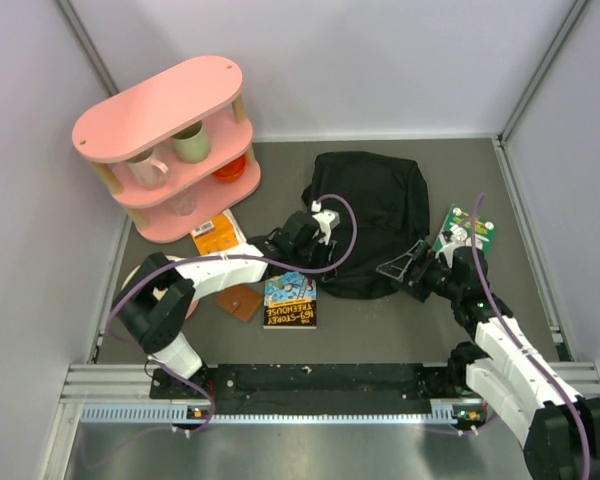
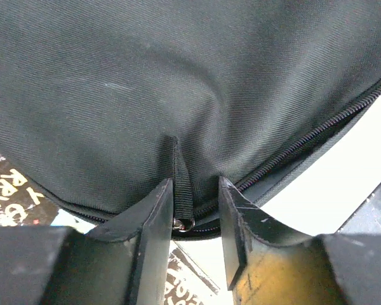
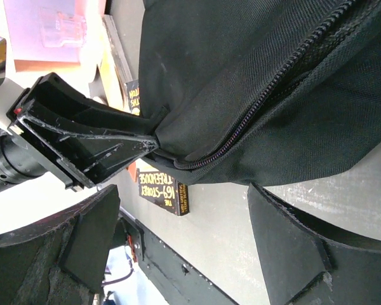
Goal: Pack the student bag
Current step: Unzip the student bag at the center of the board.
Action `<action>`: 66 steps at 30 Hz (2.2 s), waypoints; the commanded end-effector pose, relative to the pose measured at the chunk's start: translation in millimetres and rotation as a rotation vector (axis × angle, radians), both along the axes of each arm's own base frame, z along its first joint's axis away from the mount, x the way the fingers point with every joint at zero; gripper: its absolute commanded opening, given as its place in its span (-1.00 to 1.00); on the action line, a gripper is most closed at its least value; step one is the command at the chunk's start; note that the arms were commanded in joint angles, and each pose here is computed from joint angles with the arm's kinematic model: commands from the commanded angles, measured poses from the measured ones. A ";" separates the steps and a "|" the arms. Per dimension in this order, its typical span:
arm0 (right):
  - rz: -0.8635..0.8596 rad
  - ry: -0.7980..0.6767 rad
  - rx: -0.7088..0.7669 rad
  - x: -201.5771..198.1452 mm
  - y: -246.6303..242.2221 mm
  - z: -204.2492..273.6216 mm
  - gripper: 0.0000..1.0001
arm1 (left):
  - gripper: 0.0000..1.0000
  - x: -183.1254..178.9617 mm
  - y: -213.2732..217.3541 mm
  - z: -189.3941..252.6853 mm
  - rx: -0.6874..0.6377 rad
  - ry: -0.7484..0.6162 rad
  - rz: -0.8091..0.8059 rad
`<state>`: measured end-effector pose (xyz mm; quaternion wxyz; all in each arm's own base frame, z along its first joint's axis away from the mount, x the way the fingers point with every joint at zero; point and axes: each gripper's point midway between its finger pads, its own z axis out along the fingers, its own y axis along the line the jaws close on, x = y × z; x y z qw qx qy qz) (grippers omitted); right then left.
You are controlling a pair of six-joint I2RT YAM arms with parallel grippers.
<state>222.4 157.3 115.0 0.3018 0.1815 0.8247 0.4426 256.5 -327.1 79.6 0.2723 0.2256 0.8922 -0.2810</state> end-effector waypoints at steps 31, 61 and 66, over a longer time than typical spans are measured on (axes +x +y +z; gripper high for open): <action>-0.269 0.196 0.293 7.7 54.9 7.7 0.59 | -1.00 -19.3 -12.6 50.0 -0.355 -0.173 0.049; -0.402 0.109 -0.065 41.2 -44.3 -31.3 -1.00 | -1.00 25.7 67.0 15.5 -0.020 -0.331 0.399; -0.311 0.067 -0.223 55.1 -50.6 -23.5 -1.00 | -1.00 29.8 44.9 23.1 -0.128 -0.314 0.362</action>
